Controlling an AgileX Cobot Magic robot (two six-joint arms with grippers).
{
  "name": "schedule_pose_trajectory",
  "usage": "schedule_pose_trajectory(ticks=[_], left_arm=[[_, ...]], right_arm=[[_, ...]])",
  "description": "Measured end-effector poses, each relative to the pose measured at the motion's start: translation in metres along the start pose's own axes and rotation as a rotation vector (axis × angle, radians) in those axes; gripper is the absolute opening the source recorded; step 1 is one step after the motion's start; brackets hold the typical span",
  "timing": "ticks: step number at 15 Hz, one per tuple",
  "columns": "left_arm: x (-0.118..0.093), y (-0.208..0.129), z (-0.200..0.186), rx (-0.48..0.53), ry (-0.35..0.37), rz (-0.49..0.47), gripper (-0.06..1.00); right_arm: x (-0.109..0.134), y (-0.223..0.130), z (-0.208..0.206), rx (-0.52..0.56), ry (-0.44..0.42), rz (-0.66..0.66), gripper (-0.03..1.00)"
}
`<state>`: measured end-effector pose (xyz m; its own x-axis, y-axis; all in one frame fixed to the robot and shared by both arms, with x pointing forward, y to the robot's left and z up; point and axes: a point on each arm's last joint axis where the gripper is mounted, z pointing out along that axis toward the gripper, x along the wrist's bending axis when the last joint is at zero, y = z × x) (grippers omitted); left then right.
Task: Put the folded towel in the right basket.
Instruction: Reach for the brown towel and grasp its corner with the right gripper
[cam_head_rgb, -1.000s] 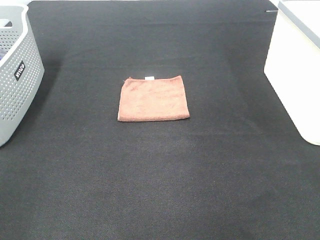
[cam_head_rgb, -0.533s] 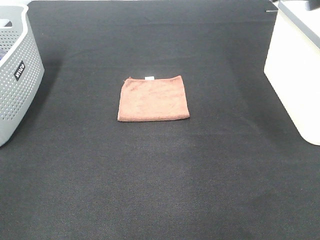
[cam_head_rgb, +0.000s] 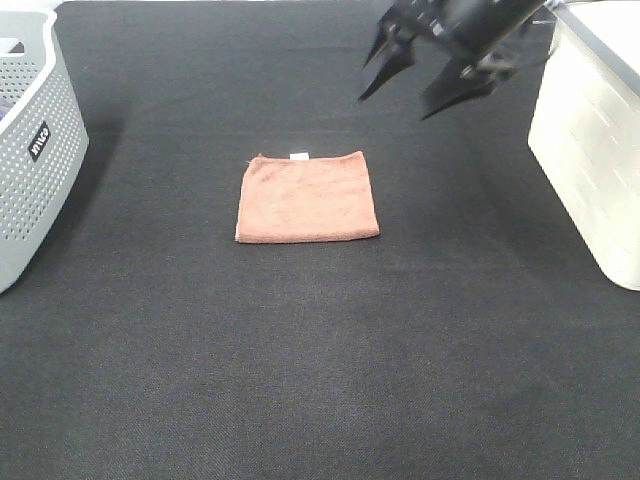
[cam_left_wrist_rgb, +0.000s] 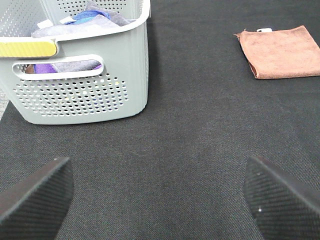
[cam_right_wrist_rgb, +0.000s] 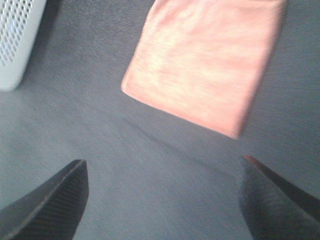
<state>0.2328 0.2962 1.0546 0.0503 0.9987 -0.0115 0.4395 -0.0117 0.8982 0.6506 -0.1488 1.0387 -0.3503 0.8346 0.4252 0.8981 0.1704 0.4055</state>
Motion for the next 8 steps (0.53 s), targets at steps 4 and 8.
schedule_pose_trajectory(ticks=[4,8], left_arm=[[0.0,0.0,0.0,0.0,0.0,0.0,0.87],[0.0,0.0,0.0,0.0,0.0,0.0,0.87]], right_arm=[[-0.02,0.012,0.051,0.066,0.044,0.062,0.76],[-0.046,0.021,0.105,0.151,0.07,0.122,0.76]])
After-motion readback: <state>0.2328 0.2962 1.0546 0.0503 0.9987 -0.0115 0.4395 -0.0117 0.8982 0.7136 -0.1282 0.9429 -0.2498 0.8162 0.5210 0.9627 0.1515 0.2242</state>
